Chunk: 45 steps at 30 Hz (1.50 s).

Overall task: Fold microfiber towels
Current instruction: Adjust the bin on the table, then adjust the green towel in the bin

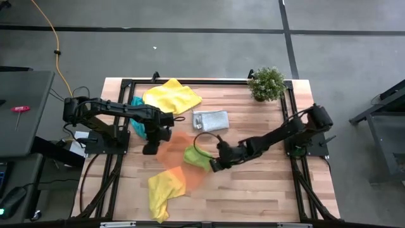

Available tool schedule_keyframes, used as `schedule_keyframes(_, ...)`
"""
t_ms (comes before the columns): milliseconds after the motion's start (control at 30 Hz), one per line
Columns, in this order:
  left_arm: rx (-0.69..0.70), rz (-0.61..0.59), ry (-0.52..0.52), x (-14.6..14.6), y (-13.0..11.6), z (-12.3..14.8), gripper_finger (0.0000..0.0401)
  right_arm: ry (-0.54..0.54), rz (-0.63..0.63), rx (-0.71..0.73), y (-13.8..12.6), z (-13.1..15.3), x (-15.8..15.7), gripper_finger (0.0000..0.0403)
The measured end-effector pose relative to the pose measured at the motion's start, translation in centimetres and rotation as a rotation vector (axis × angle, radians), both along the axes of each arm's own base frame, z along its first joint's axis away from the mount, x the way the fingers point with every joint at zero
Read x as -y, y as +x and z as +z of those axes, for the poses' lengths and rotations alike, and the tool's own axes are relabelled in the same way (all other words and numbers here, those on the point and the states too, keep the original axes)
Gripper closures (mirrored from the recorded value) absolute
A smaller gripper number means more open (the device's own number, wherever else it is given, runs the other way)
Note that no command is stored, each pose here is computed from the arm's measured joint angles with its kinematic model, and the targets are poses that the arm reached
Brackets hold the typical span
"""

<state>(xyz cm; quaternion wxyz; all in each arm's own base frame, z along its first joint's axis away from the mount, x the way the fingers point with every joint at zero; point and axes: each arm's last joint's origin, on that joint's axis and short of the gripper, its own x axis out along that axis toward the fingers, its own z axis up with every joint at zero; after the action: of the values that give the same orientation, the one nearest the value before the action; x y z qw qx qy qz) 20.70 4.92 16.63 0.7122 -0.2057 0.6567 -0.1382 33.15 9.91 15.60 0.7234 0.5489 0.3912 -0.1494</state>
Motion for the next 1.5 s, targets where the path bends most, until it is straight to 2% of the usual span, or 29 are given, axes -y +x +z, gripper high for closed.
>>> schedule_keyframes(133,0.033,0.044,0.01,-0.2,0.5,0.0,0.0401,-0.069,-0.061,-0.069,-1.2,1.3,1.7,0.0403)
schedule_keyframes(267,0.08,0.113,0.019,-0.4,1.3,0.0,0.0401,-0.13,-0.057,-0.117,-2.1,2.3,3.4,0.0403)
schedule_keyframes(467,0.154,0.211,-0.035,-0.5,2.7,-0.1,0.0401,-0.2,-0.019,-0.163,-3.1,3.2,5.4,0.0403)
schedule_keyframes(633,0.143,0.24,-0.065,0.2,3.8,-0.9,0.0401,-0.265,0.021,-0.203,-4.0,3.9,7.0,0.0403)
schedule_keyframes(733,0.114,0.241,-0.114,1.2,4.4,-1.5,0.0401,-0.267,0.074,-0.2,-4.4,4.5,7.6,0.0403)
schedule_keyframes(900,0.135,0.234,-0.164,3.2,5.6,-1.7,0.0401,-0.23,0.162,-0.204,-4.9,4.8,7.3,0.0403)
schedule_keyframes(1133,0.24,0.238,-0.184,5.1,7.2,-1.3,0.0401,-0.203,0.217,-0.206,-5.2,4.8,4.9,0.0403)
schedule_keyframes(1367,0.24,0.25,-0.179,4.9,7.1,-1.2,0.0401,-0.195,0.244,-0.205,-5.7,5.0,3.0,0.0403)
schedule_keyframes(1500,0.252,0.313,-0.153,3.2,6.3,0.0,0.0401,-0.227,0.169,-0.18,-5.4,5.4,4.5,0.0403)
